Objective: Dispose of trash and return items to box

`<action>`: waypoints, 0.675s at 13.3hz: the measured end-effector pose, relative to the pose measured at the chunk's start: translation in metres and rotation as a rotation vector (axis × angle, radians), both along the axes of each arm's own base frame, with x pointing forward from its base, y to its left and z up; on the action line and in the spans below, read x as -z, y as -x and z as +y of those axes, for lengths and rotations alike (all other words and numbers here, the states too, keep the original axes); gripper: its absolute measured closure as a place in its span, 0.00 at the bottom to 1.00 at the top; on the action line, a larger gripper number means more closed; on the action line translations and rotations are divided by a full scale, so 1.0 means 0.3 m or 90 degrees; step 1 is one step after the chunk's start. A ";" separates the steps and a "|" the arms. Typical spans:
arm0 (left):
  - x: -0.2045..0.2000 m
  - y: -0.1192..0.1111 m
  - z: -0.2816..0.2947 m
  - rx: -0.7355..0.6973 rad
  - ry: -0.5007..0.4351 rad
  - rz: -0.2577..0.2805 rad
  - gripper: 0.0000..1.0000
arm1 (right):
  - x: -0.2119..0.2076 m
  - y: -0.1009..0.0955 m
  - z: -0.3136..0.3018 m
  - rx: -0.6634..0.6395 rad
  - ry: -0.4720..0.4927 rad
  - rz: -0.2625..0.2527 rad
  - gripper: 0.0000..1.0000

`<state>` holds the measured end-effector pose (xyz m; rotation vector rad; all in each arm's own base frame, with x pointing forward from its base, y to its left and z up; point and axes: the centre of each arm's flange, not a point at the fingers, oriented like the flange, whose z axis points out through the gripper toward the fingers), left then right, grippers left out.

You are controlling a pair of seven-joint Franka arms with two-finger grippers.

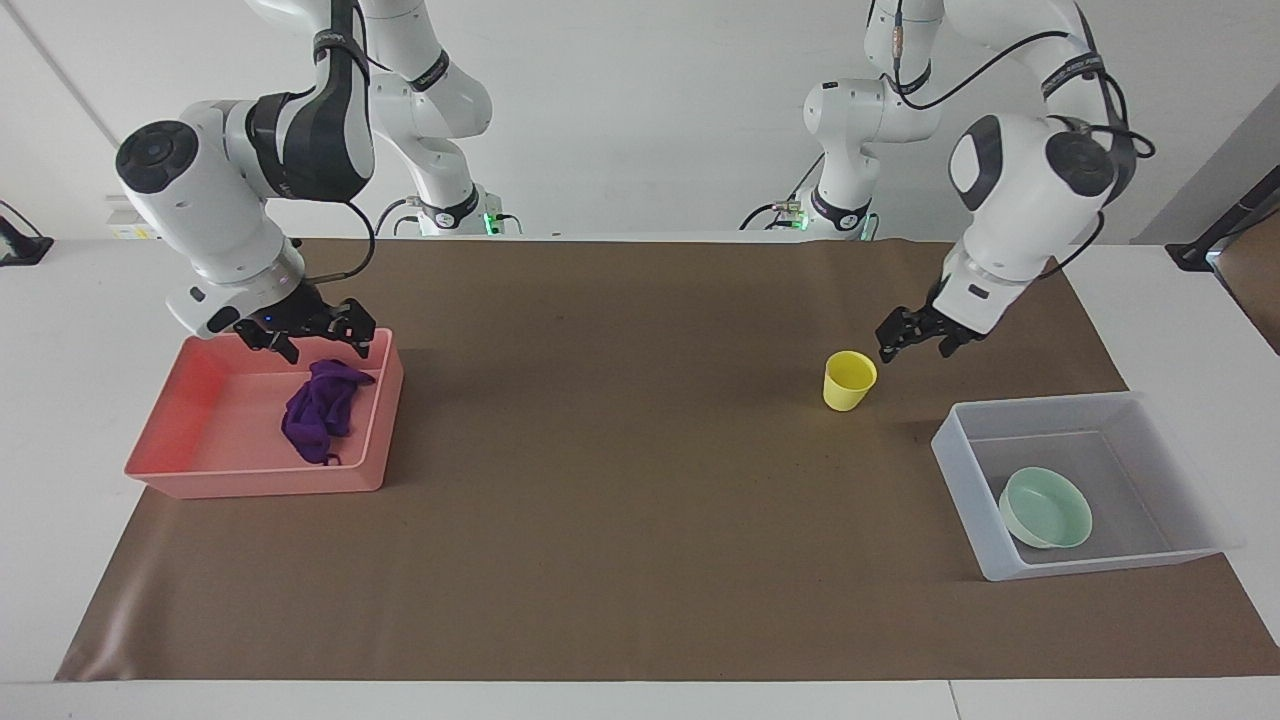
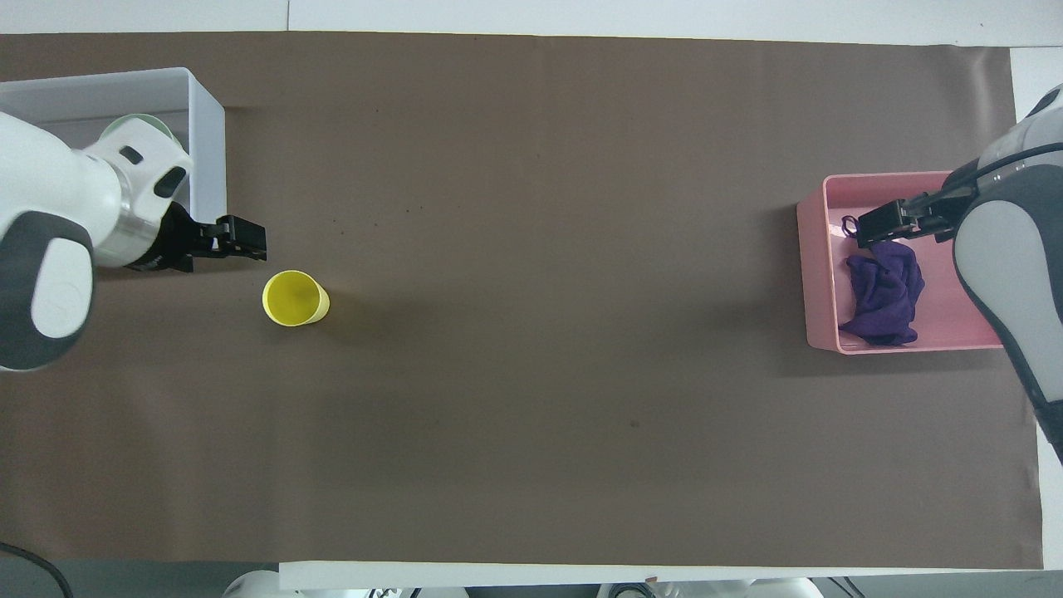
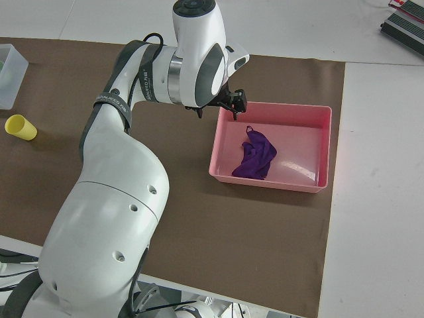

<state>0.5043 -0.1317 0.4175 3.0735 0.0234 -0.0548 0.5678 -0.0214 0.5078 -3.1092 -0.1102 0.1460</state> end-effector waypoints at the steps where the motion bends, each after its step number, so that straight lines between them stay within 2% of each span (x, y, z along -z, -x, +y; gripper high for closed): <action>1: 0.089 0.052 0.007 0.000 -0.003 0.002 0.01 | -0.050 -0.005 0.022 -0.008 -0.001 0.011 0.00; 2: 0.147 0.082 0.018 -0.003 -0.005 0.004 0.07 | -0.099 -0.009 0.038 -0.014 -0.001 0.021 0.00; 4: 0.206 0.110 0.036 -0.008 -0.007 0.005 0.33 | -0.186 -0.012 0.046 -0.018 -0.001 0.036 0.00; 6: 0.206 0.108 0.046 -0.012 -0.006 0.001 0.58 | -0.236 -0.002 0.045 -0.018 -0.001 0.045 0.00; 9: 0.192 0.103 0.052 -0.015 -0.004 -0.006 0.93 | -0.302 0.054 0.030 -0.013 -0.001 0.056 0.00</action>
